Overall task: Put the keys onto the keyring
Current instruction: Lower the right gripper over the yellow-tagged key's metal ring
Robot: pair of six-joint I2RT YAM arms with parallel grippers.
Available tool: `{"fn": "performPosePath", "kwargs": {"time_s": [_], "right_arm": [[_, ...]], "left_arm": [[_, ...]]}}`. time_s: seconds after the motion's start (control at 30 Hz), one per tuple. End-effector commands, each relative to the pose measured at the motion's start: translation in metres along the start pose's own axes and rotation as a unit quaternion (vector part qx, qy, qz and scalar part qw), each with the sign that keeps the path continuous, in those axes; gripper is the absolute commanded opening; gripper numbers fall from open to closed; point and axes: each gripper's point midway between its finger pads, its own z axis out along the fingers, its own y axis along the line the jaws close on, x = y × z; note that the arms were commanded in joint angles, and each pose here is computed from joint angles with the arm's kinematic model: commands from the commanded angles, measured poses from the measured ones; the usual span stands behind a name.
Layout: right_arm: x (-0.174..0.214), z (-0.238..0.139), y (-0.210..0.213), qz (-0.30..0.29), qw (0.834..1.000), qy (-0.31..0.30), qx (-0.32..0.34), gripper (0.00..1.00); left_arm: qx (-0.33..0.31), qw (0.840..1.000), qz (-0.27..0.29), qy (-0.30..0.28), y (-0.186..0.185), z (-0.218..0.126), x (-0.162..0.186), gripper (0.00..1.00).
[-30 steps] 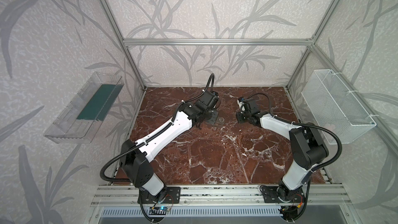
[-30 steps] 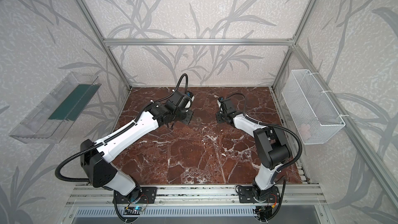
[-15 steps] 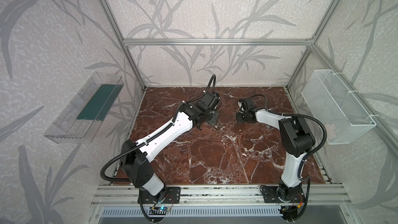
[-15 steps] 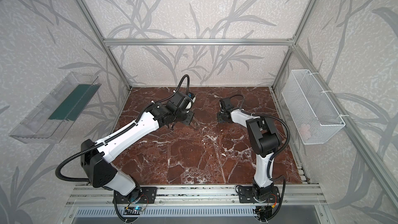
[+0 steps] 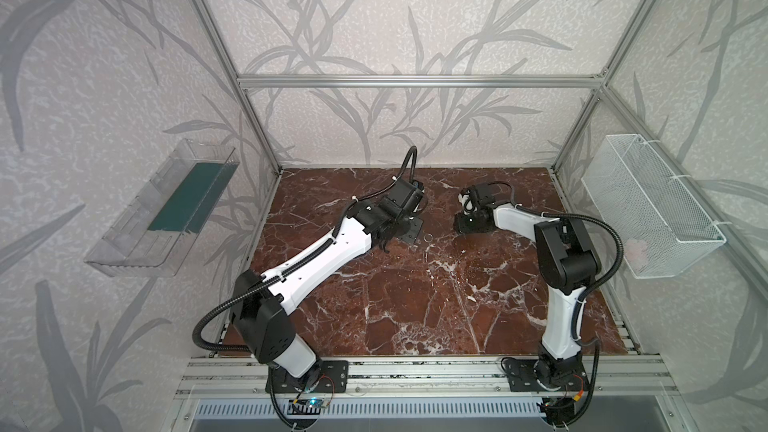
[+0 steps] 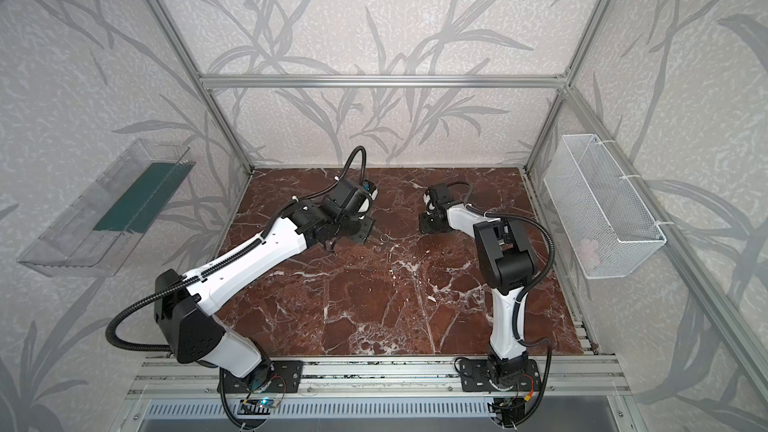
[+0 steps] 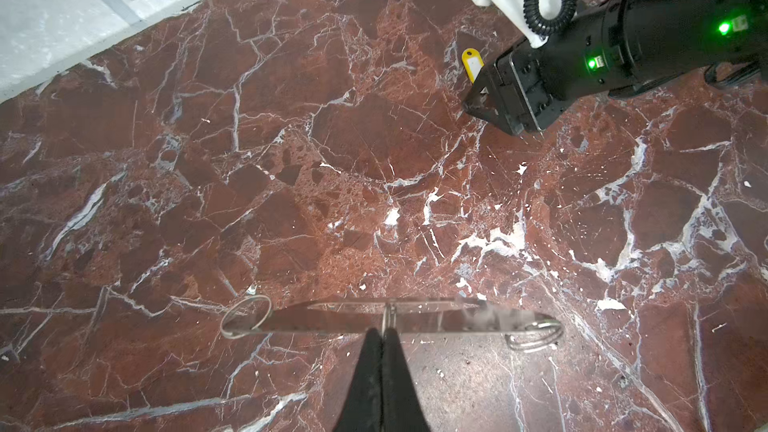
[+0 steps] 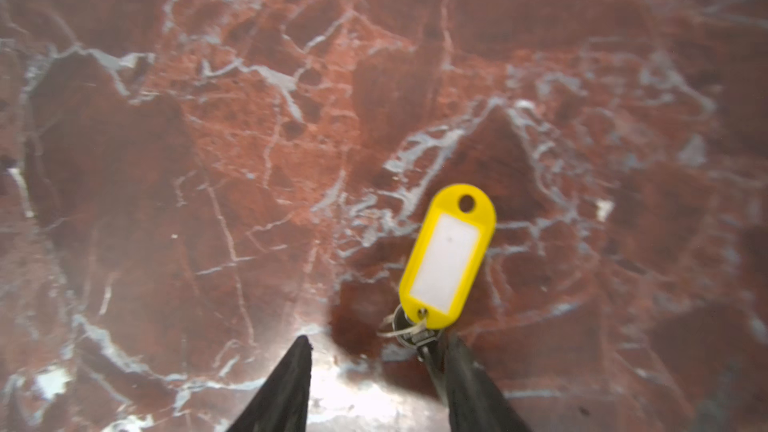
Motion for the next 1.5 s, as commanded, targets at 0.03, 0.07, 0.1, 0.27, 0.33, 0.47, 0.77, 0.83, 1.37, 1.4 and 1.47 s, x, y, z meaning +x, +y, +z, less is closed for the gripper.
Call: {"fn": "performPosePath", "kwargs": {"time_s": [0.03,0.07,0.1,0.27,0.33,0.47,0.77,0.83,1.37,1.4,1.47], "right_arm": [[0.01,0.008,0.016,0.005,0.998,0.029,-0.054,0.51],[0.009,0.009,0.02,0.007,0.998,0.027,-0.064,0.51],[0.007,0.009,0.023,0.008,0.997,0.025,-0.074,0.51],[0.0,0.009,0.04,0.004,0.994,0.018,-0.108,0.5],[-0.002,0.006,0.037,0.003,0.995,0.011,-0.096,0.49],[-0.003,-0.007,0.022,-0.015,0.999,-0.004,-0.049,0.49],[-0.008,-0.025,0.002,-0.051,0.998,-0.012,0.019,0.43],[-0.012,-0.024,0.003,-0.058,0.998,-0.012,0.019,0.41],[-0.027,-0.013,-0.001,-0.076,0.996,0.011,0.038,0.3],[-0.027,-0.012,-0.002,-0.075,0.996,0.014,0.04,0.3],[-0.026,-0.01,-0.003,-0.075,0.996,0.022,0.044,0.3]], "left_arm": [[-0.008,1.0,0.0,-0.026,0.003,-0.016,-0.007,0.0],[-0.008,1.0,0.001,-0.027,0.003,-0.016,-0.008,0.0],[-0.009,1.0,0.001,-0.026,0.003,-0.016,-0.007,0.0],[-0.009,1.0,0.0,-0.026,0.003,-0.015,-0.008,0.0],[-0.01,1.0,0.0,-0.025,0.004,-0.015,-0.007,0.0],[-0.01,1.0,0.0,-0.026,0.003,-0.015,-0.008,0.0],[-0.006,1.0,0.0,-0.027,0.001,-0.013,-0.01,0.0],[-0.006,1.0,-0.001,-0.026,0.001,-0.012,-0.01,0.0],[-0.006,1.0,0.002,-0.024,-0.001,-0.011,-0.009,0.0],[-0.005,1.0,0.002,-0.024,-0.001,-0.012,-0.009,0.0],[-0.005,1.0,0.002,-0.024,-0.001,-0.011,-0.008,0.0]]}}
